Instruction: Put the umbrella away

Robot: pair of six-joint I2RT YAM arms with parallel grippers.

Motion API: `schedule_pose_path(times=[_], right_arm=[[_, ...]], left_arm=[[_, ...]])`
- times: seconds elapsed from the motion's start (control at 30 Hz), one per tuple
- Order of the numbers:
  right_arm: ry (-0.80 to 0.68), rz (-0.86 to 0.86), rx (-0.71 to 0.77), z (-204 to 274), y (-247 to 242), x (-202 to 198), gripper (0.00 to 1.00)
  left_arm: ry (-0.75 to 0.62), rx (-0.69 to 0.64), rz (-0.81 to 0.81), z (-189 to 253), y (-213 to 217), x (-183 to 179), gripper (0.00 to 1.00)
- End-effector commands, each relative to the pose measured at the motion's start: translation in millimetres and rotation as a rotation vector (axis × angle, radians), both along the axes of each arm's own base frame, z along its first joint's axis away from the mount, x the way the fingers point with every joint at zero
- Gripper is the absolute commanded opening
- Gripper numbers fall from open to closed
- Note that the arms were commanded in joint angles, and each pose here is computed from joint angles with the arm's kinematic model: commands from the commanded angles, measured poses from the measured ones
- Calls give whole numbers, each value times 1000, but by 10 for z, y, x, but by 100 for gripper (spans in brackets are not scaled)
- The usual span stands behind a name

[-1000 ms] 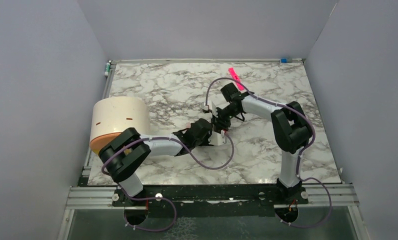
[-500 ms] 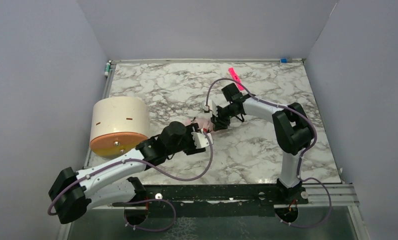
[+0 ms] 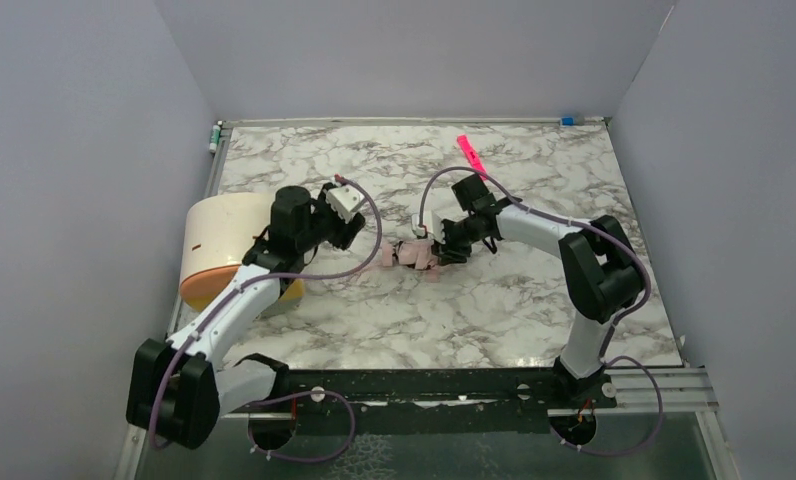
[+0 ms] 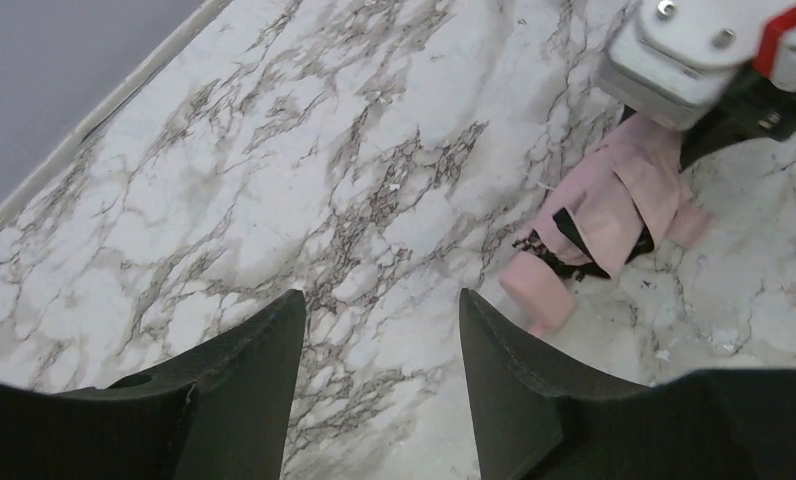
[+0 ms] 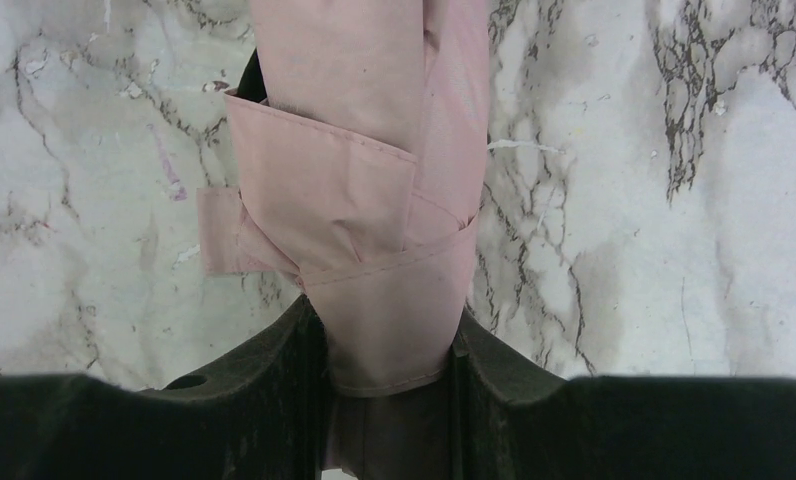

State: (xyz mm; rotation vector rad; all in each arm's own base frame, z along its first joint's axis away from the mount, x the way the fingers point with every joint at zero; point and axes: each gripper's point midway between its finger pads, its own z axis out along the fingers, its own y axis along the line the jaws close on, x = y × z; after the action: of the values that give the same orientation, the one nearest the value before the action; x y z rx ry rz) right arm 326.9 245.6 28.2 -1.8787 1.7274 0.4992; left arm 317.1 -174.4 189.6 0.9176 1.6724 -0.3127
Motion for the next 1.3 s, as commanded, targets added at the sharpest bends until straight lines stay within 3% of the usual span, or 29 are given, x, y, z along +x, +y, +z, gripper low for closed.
schedule_pose_path(times=[0.0,0.23,0.57,0.8,1.27], right_arm=[[134,-10,-194,-397,-456,-433,13],[130,-11,-178,-378,-406,-431,13],[126,-29,-168,-406,-395,-434,13],[111,-35,-167,-393,-398,-415,13],[89,-56,-145,-398,-369,-372,13]], left_arm=[[23,-122,-150,226,-301,228,60],[247,-76,-451,-307,-679,198,61],[510,-169,-672,-720,-1076,-96,65],[694,-108,-672,-1211,-1204,-184,67],[796,-10,-688,-1570,-1301,-395,69]])
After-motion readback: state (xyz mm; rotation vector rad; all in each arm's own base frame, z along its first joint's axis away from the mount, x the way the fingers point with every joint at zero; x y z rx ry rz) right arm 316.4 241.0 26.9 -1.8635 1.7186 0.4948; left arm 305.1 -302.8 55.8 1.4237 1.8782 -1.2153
